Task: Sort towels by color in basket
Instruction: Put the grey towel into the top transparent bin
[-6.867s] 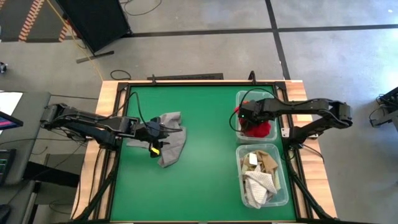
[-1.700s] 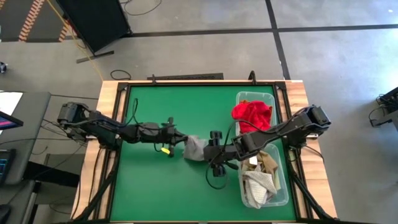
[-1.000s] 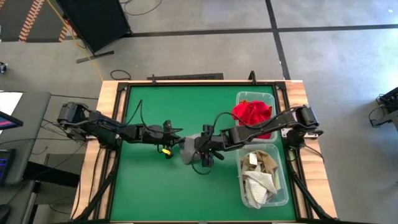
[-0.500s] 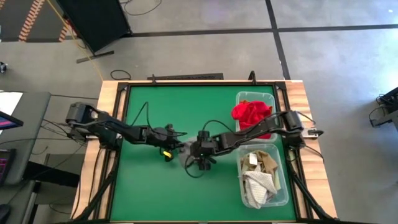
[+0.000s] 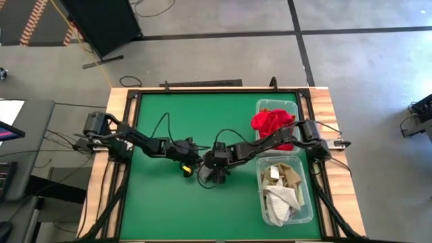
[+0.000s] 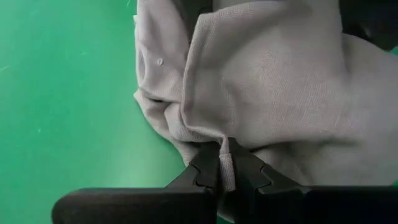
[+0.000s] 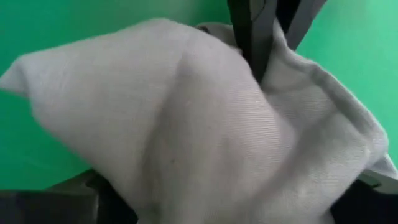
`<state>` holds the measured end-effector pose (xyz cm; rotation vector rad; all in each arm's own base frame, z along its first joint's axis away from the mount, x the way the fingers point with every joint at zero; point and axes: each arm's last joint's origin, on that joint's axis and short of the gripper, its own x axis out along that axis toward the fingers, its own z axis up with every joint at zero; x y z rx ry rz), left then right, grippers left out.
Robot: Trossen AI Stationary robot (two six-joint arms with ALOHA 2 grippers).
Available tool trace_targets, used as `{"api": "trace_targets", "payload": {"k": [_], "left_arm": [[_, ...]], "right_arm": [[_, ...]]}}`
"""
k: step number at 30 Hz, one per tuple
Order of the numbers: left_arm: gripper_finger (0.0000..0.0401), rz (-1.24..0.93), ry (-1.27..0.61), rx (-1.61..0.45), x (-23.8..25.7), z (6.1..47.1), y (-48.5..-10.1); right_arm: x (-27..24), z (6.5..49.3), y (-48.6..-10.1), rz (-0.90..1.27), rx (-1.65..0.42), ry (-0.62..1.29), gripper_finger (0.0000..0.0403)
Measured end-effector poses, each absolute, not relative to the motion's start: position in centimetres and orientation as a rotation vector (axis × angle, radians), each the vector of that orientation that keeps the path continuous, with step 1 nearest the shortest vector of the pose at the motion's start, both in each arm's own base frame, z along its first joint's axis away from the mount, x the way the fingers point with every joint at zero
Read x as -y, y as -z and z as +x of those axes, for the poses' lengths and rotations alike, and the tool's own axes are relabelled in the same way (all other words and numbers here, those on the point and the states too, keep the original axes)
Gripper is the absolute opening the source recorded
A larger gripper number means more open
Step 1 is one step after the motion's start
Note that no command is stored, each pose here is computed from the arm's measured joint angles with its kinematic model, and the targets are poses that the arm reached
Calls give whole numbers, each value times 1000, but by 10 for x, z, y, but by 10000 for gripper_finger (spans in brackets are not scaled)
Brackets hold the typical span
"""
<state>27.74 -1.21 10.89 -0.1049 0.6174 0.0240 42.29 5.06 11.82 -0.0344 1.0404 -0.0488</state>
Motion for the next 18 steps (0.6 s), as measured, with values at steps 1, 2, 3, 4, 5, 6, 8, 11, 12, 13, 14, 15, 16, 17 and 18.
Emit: {"api": "trace_targets", "payload": {"k": [1, 2, 3, 4, 5, 6, 8, 11, 12, 13, 14, 15, 16, 17, 18], "left_arm": [[11, -105, -23, -616, 12, 278, -109], [11, -103, -19, -618, 12, 278, -109], [11, -104, -13, -618, 12, 278, -109], [11, -105, -10, -618, 13, 278, -109], [12, -106, -9, -618, 13, 278, -109], [14, -106, -8, -617, 13, 278, -109], [22, -106, -6, -611, 13, 278, -110], [46, -106, -5, -595, 13, 279, -111], [57, -103, -3, -589, 13, 279, -111], [68, -98, -1, -585, 13, 279, -112], [80, -95, -1, -580, 13, 279, -113], [92, -93, 0, -576, 13, 280, -113], [105, -93, 0, -573, 13, 280, -113], [117, -93, 0, -571, 13, 280, -114], [129, -90, 1, -571, 13, 279, -116]], "right_arm": [[-50, 423, -114, -23, -1050, 59, 379], [-49, 423, -113, -12, -1053, 69, 370], [-47, 423, -113, -2, -1054, 76, 358], [-46, 423, -113, 6, -1054, 83, 344], [-45, 424, -112, 13, -1053, 87, 327], [-45, 424, -113, 15, -1051, 89, 308], [-43, 424, -114, 18, -1050, 93, 266], [-43, 426, -116, 18, -1048, 93, 194], [-43, 427, -117, 17, -1046, 92, 169], [-43, 427, -117, 16, -1045, 90, 143], [-43, 427, -118, 16, -1045, 89, 118], [-43, 428, -118, 16, -1046, 89, 93], [-43, 428, -119, 15, -1052, 90, 70], [-43, 428, -120, 13, -1058, 89, 53], [-43, 428, -122, 10, -1066, 88, 49]]}}
